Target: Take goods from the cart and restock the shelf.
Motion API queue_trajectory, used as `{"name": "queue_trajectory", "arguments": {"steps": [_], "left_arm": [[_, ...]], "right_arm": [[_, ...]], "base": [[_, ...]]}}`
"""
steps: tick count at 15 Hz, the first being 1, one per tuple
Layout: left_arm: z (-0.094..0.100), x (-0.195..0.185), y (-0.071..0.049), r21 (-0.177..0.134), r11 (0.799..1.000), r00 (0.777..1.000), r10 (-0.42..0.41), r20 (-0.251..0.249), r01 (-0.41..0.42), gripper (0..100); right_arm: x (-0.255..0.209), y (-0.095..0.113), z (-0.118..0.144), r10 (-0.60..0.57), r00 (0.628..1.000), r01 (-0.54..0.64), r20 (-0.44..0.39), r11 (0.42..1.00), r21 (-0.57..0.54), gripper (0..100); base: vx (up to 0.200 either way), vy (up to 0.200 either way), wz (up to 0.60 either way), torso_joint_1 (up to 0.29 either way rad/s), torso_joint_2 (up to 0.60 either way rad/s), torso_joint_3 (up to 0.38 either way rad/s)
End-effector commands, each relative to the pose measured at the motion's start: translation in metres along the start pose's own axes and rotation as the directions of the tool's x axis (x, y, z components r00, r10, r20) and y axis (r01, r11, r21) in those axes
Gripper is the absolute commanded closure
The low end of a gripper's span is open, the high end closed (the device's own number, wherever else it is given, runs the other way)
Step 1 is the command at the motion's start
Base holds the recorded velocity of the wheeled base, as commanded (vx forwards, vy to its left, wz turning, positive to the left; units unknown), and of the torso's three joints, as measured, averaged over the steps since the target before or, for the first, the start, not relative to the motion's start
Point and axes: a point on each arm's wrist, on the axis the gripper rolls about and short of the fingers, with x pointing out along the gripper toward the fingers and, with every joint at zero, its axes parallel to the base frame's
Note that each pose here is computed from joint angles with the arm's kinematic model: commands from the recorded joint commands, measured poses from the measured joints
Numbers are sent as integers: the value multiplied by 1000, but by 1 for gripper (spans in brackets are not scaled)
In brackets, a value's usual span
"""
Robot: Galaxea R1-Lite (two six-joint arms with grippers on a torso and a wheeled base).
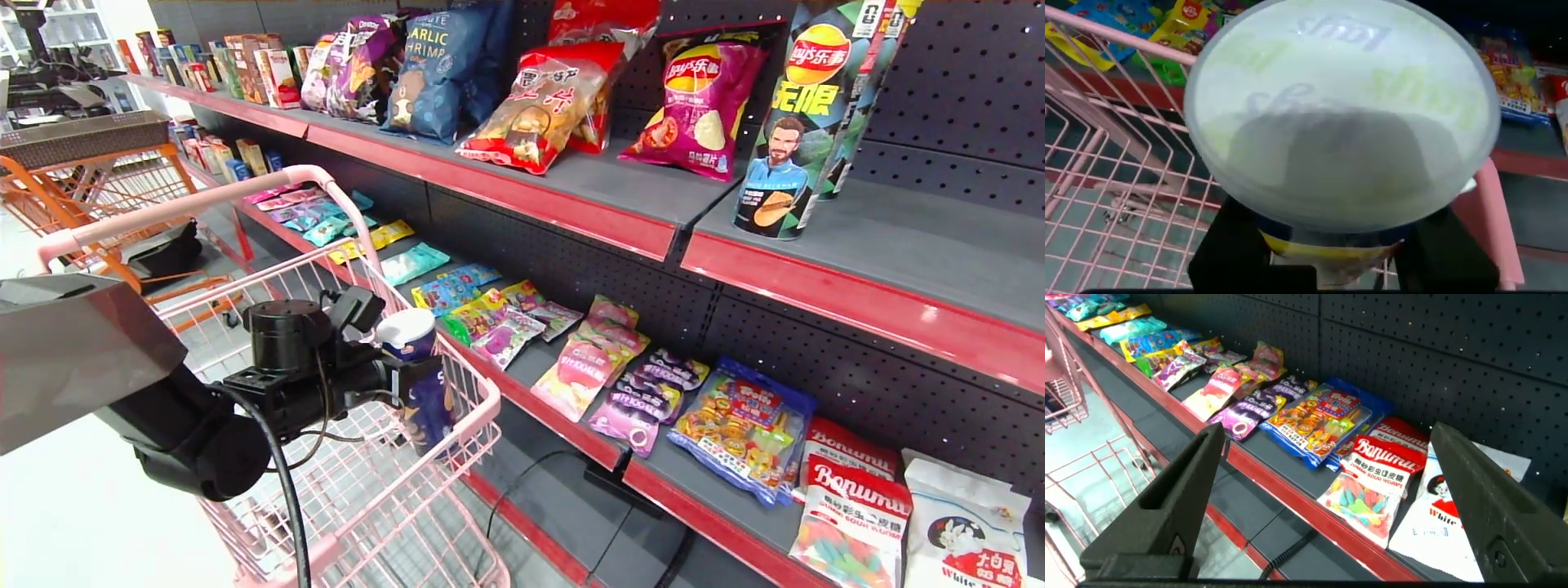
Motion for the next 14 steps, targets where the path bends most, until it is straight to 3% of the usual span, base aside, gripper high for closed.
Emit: {"name": "queue_trajectory", "arguments": {"steps": [1,4,5,7,10,14], "left_arm": [[24,-26,-8,23,1000,997,16,69,-18,100],[71,-76,-15,43,997,986,50,159,-58,100],[93,-112,-23,43,996,980,75,184,-84,100],[108,-159,-39,46,993,972,99,211,-111,100],[100,-234,-74,61,990,960,104,261,-124,100],[69,-297,-108,58,990,961,107,254,-126,100]], "right_arm": [[0,0,0,2,1000,-2,0,1000,0,0],[0,0,0,1,1000,-1,0,1000,-2,0],[0,0,0,2,1000,-2,0,1000,0,0],[0,0,0,1,1000,-1,0,1000,0,0],[0,0,0,1,1000,-1,0,1000,1,0],[0,0,0,1,1000,-1,0,1000,0,0]], "base": [[0,0,0,0,0,0],[0,0,0,0,0,0],[0,0,0,0,0,0],[0,0,0,0,0,0],[0,0,0,0,0,0],[0,0,0,24,-90,-69]]}}
